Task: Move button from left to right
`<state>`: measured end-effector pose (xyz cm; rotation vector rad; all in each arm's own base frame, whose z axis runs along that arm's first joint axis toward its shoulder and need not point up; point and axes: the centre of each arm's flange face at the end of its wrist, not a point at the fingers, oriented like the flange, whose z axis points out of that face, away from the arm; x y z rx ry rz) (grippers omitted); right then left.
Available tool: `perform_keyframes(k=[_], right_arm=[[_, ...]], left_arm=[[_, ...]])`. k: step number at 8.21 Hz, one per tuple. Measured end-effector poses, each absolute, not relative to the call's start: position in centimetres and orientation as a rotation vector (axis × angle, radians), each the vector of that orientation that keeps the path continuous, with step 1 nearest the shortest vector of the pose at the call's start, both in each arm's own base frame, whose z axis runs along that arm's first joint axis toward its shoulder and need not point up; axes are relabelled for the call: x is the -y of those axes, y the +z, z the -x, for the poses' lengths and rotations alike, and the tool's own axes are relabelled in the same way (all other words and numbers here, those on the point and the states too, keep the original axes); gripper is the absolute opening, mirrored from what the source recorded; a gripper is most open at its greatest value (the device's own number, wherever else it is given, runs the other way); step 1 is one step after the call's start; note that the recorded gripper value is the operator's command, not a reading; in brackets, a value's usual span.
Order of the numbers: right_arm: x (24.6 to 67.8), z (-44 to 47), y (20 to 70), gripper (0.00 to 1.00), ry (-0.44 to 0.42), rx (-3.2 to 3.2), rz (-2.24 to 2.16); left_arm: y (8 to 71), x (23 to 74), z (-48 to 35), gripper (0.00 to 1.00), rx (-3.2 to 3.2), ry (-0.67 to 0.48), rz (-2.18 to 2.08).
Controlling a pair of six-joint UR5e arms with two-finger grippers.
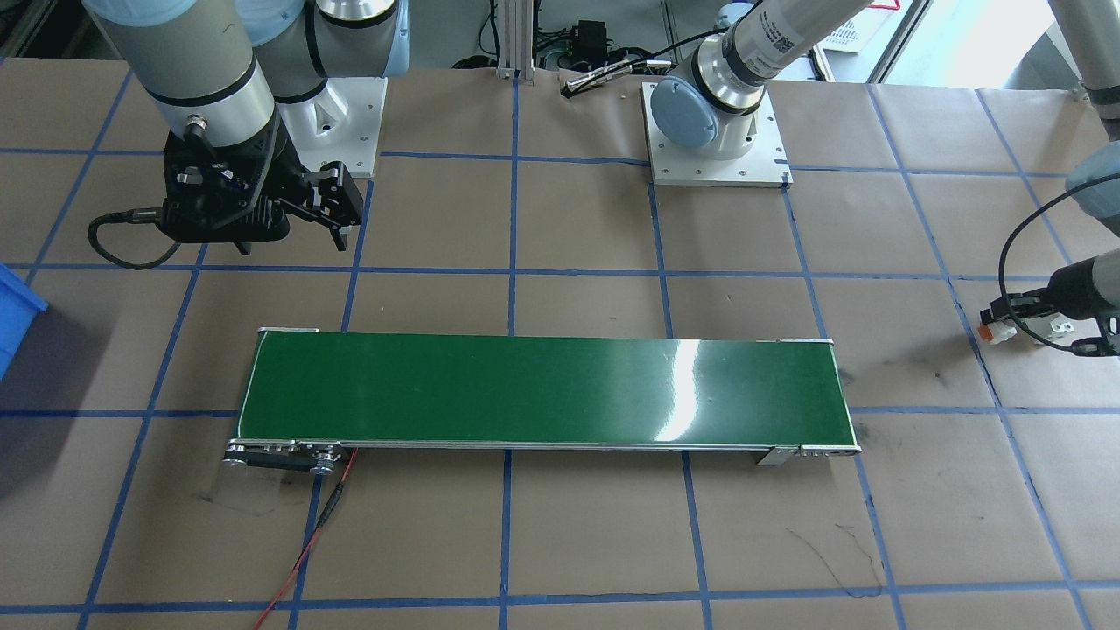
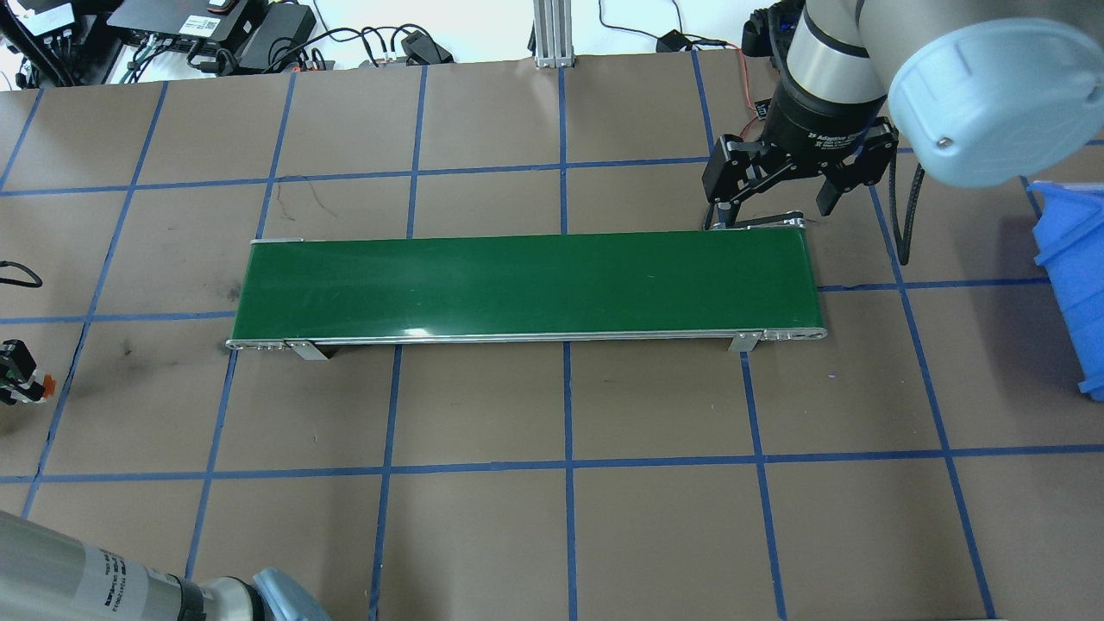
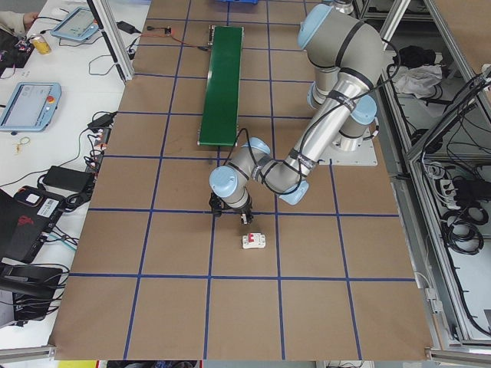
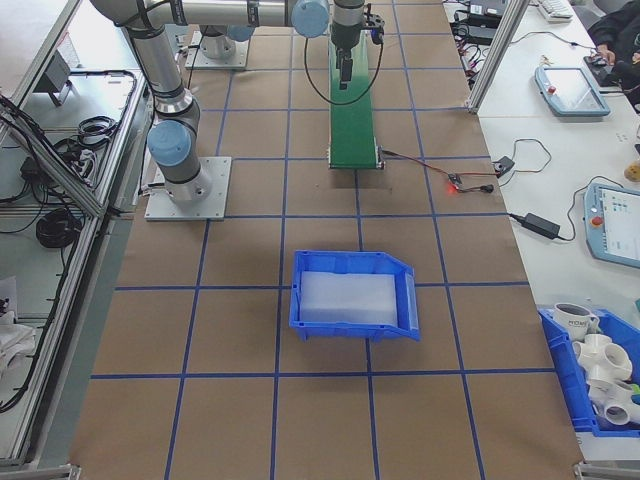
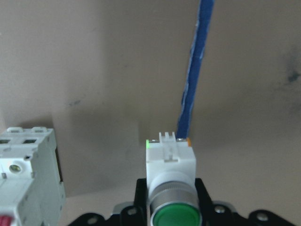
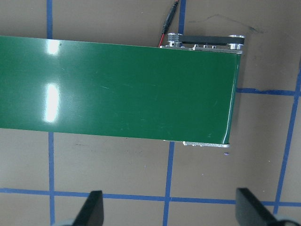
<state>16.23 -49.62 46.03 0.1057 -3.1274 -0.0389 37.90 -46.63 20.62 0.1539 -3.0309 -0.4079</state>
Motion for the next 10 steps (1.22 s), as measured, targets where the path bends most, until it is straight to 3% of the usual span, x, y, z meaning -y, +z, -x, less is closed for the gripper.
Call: perform_keyframes(k=[4,10], right_arm=[[49.7,-16.2,46.0,1.0,-0.039,3.126,-0.106],[49.7,-16.2,45.9,1.0,-0.041,3.122,-0.108]], left_arm=[[27.1,49.7,-30.7,0.0,3.045,-0.296,-0.237],[36.9,54.1,-7.6,0.0,2.766,-0.129,-1.376]])
